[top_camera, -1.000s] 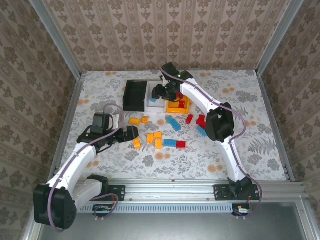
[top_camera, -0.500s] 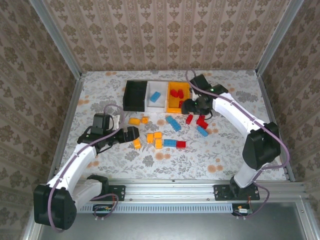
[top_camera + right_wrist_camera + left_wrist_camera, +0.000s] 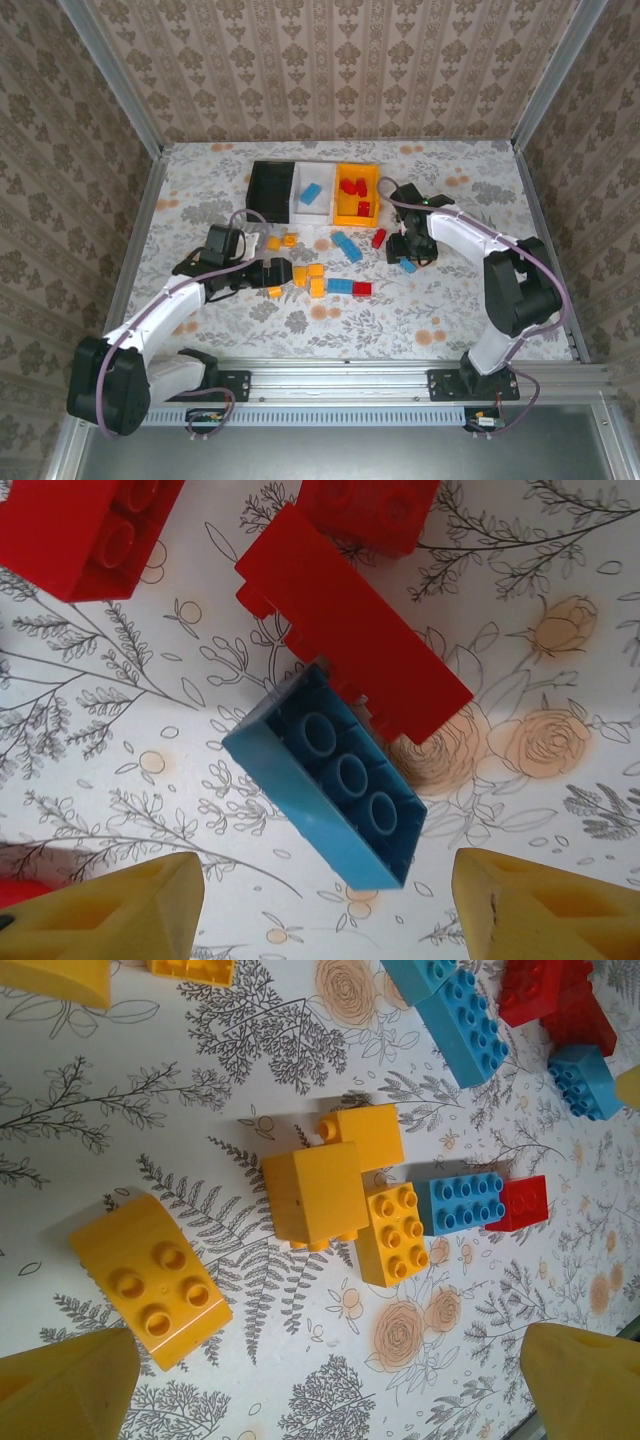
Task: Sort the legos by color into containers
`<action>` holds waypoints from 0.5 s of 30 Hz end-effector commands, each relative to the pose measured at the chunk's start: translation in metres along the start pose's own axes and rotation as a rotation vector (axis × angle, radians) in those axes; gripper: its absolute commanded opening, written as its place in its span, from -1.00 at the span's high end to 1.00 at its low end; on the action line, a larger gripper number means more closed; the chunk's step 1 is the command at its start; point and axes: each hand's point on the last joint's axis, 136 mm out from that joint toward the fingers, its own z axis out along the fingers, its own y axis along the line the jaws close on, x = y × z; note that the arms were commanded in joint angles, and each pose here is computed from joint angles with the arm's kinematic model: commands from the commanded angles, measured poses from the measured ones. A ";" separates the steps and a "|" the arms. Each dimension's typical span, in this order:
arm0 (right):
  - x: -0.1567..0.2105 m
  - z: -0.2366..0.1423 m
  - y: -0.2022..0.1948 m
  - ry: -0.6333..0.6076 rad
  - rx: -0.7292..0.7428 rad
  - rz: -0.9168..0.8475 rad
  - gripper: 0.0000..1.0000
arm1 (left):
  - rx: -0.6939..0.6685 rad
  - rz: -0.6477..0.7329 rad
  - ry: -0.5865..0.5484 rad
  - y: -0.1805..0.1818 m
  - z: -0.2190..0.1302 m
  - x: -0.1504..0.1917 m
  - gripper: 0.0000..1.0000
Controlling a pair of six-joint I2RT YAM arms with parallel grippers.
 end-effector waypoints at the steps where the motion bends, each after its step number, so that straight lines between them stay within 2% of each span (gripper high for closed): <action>1: 0.004 0.017 0.000 0.030 0.017 -0.017 -0.34 | 0.010 0.009 -0.022 -0.007 -0.004 -0.009 -1.00; 9: 0.006 0.035 0.001 0.064 0.021 -0.013 -0.21 | 0.003 0.011 -0.019 -0.005 -0.005 -0.008 -1.00; 15: 0.008 0.040 0.004 0.076 0.009 -0.003 0.10 | 0.001 0.011 -0.013 -0.004 -0.004 -0.006 -1.00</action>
